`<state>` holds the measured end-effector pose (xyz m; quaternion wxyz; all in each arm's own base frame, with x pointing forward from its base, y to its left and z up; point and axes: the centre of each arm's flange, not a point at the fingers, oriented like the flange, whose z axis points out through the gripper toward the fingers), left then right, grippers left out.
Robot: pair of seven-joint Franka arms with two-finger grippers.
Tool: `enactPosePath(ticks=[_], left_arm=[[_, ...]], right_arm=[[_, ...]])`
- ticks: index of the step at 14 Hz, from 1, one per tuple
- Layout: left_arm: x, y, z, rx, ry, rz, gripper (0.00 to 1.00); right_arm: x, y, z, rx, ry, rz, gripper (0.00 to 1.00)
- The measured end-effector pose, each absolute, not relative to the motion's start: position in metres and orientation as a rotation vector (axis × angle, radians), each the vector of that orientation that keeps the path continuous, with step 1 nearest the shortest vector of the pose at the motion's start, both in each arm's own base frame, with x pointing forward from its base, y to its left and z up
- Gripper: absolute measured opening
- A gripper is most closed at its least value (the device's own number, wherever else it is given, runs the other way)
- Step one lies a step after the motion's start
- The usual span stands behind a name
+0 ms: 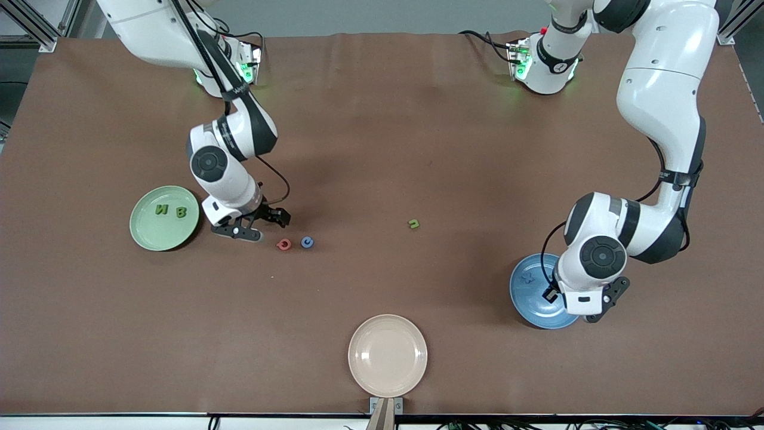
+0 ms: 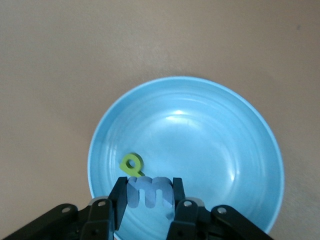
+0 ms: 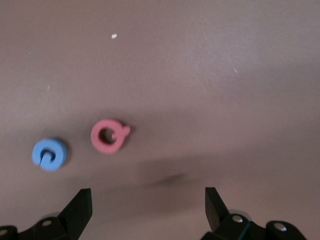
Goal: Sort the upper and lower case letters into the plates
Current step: 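Release the m into the blue plate while the right gripper reaches Q, then grasp the green u with the left gripper while the right gripper reaches Q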
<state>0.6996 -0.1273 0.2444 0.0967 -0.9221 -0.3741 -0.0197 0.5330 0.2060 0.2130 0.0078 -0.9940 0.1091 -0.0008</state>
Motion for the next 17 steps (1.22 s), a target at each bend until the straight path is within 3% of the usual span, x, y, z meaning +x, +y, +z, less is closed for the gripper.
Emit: enactPosePath(ticks=[1, 4, 7, 12, 13, 15, 17], left_arm=[[0.699, -0.126, 0.243, -2.731, -1.106, -0.055, 0.45], [0.697, -0.13, 0.24, -2.734, -1.096, -0.045, 0.76], [0.694, -0.144, 0.24, -2.744, -1.101, -0.044, 1.0], [0.657, -0.267, 0.243, -2.736, -1.214, -0.065, 1.0], [0.645, -0.293, 0.241, -2.732, -1.237, -0.058, 1.0], [0.624, -0.335, 0.238, -2.731, -1.301, -0.008, 1.0], [0.608, -0.364, 0.235, -2.73, -1.353, 0.032, 1.0]], right_arm=[[0.542, 0.206, 0.209, -3.101, 0.367, -0.007, 1.0], [0.564, 0.209, 0.202, -3.083, 0.405, -0.018, 1.0], [0.572, 0.219, 0.185, -3.083, 0.399, 0.007, 0.99], [0.573, 0.227, 0.17, -3.089, 0.384, 0.031, 0.92], [0.572, 0.227, 0.17, -3.089, 0.382, 0.032, 0.84], [0.572, 0.23, 0.171, -3.089, 0.377, 0.039, 0.79], [0.573, 0.232, 0.174, -3.089, 0.372, 0.046, 0.63]])
